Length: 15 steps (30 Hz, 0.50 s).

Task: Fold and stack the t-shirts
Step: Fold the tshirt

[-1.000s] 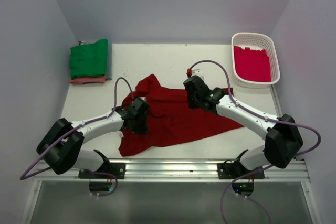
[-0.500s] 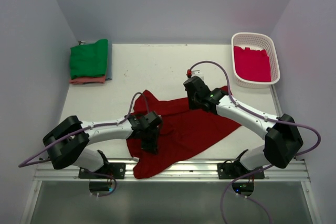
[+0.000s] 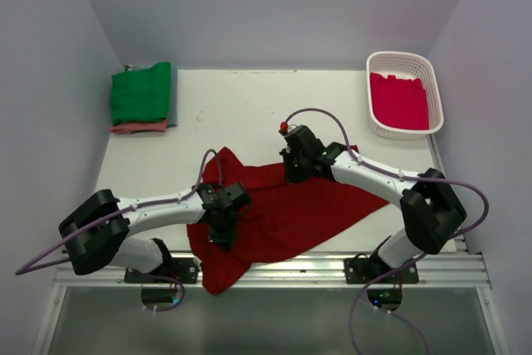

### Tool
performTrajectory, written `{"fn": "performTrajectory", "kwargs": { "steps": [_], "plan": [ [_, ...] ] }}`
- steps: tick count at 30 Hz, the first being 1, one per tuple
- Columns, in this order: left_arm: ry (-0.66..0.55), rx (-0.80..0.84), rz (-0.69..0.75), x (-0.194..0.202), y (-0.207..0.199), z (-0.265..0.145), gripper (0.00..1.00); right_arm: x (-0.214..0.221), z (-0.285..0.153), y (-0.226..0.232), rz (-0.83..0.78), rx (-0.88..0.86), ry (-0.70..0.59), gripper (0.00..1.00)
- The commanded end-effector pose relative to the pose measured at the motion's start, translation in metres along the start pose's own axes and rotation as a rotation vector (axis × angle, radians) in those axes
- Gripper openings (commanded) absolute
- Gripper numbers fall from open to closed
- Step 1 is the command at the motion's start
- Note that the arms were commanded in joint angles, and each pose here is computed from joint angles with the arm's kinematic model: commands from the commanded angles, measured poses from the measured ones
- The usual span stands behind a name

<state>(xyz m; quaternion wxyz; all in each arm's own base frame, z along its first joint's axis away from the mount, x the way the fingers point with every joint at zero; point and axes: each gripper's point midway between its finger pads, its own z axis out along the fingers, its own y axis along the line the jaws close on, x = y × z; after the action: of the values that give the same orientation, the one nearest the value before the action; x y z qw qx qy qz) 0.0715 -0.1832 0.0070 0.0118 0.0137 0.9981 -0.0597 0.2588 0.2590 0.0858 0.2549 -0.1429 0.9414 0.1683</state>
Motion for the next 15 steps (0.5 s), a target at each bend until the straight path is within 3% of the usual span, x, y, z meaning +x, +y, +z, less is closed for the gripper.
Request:
{"fn": "performTrajectory", "kwargs": {
  "steps": [1,5,8,15],
  "plan": [
    [-0.068,-0.090,-0.005,-0.018,0.031,0.026,0.00,-0.010,0.004,0.009,-0.016,-0.033,-0.004,0.00],
    [-0.130,-0.126,0.004,-0.058,0.037,0.032,0.00,-0.014,0.001,-0.005,-0.021,0.049,-0.019,0.00],
    [-0.193,-0.101,0.021,-0.103,0.017,0.023,0.00,-0.013,0.001,-0.020,-0.024,0.131,-0.009,0.00],
    [-0.198,-0.120,0.043,-0.143,0.020,0.028,0.00,-0.004,0.007,-0.058,0.025,0.319,-0.012,0.00]
  ]
}}
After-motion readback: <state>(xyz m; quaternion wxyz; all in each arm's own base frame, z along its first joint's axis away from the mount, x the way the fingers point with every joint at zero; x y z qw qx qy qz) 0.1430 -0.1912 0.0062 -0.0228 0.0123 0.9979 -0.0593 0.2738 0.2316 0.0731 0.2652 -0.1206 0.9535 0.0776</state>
